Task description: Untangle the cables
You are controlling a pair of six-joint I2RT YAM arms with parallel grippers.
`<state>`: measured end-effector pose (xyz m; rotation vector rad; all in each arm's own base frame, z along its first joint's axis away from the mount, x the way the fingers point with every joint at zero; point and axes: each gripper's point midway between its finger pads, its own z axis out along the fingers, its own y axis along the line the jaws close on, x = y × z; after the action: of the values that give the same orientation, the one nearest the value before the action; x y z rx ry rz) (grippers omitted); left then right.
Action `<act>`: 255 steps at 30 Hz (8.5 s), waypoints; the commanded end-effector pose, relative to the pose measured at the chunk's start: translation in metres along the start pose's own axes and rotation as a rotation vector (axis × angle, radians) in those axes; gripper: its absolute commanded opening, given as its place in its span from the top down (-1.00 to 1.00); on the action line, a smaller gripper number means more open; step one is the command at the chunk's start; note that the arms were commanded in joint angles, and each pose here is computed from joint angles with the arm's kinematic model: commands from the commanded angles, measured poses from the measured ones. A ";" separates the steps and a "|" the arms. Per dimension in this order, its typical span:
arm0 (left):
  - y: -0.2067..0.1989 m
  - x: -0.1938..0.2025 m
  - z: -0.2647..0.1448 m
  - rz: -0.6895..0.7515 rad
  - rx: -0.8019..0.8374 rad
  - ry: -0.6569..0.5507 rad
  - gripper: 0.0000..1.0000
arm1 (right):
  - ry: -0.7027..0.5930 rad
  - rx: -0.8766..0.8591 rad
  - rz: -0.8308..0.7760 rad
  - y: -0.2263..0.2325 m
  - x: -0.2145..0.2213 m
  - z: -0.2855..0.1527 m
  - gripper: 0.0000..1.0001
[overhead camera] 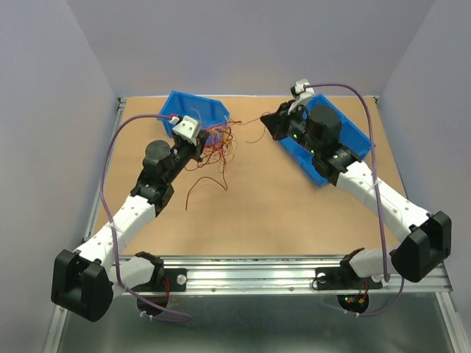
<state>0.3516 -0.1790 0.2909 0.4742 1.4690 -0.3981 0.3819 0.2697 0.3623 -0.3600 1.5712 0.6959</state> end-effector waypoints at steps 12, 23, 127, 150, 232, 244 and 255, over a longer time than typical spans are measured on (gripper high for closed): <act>0.003 -0.020 0.025 0.035 0.043 -0.034 -0.49 | -0.142 0.333 0.129 -0.048 -0.004 -0.089 0.99; -0.100 -0.006 0.018 0.104 0.500 -0.033 -0.73 | -0.049 0.080 0.113 0.004 0.005 -0.066 0.99; -0.132 -0.225 -0.009 -0.213 0.706 -0.128 1.00 | -0.033 -0.280 -0.100 0.075 0.078 -0.045 -0.08; -0.110 -0.196 0.029 -0.308 0.604 -0.040 1.00 | -0.010 -0.254 -0.030 0.074 0.080 -0.031 0.99; -0.078 0.025 0.064 -0.227 0.793 0.301 1.00 | 0.117 -0.961 -0.048 0.178 0.093 -0.100 0.99; -0.106 0.051 0.070 -0.190 0.797 0.371 0.99 | -0.116 -0.793 0.010 0.163 0.057 -0.101 0.99; -0.094 0.039 0.076 -0.153 0.673 0.327 0.92 | -0.096 -0.170 -0.005 0.068 0.035 -0.060 0.99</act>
<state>0.3623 -0.3026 0.2104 1.0311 1.7839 -1.0600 0.2446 0.3098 0.3325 -0.6003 1.3267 1.0556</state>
